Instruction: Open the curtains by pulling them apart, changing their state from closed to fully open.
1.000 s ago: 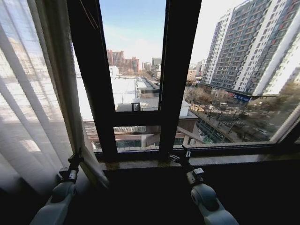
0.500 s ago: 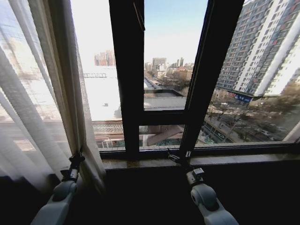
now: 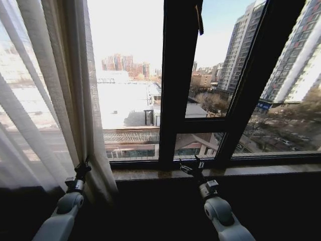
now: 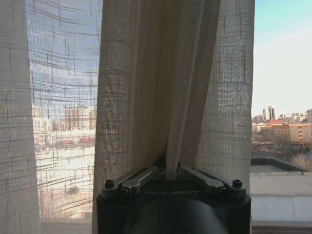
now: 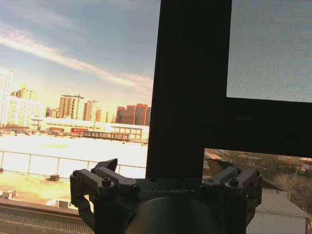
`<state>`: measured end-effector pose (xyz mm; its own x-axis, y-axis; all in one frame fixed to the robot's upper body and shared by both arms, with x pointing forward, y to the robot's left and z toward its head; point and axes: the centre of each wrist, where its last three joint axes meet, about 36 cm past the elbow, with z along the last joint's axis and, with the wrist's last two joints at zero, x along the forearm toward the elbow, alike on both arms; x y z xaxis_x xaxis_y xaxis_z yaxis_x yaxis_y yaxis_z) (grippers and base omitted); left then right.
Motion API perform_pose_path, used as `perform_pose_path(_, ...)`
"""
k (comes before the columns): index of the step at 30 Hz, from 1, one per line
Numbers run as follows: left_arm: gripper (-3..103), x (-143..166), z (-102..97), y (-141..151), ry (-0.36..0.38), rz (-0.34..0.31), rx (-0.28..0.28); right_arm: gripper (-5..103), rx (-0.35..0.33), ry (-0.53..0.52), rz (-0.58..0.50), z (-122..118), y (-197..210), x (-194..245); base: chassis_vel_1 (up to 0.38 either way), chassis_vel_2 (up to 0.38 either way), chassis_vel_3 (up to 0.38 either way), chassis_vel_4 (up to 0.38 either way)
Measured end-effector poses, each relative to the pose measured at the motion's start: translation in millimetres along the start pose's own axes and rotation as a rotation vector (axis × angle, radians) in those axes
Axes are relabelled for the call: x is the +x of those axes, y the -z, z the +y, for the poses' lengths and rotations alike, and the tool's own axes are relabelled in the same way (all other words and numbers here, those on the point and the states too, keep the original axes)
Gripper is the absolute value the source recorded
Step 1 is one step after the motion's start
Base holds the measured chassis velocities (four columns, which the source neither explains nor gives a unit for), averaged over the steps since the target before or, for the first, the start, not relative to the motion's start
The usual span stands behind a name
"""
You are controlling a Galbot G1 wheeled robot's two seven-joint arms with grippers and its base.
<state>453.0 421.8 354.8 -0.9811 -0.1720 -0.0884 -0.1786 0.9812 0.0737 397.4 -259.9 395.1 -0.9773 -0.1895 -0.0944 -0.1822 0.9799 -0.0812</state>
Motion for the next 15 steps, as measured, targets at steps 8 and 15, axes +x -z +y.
perform_pose_path(8,0,0.9,-6.7,0.5,-0.008,-0.006,-0.005,100,0.000,0.000,0.000,0.2,0.0,0.0,0.227,0.242,-0.226,-0.232)
perform_pose_path(15,0,7.0,-21.2,6.6,-0.029,-0.023,-0.007,100,0.000,0.000,0.000,-0.1,0.0,0.0,0.020,0.001,-0.004,-0.014)
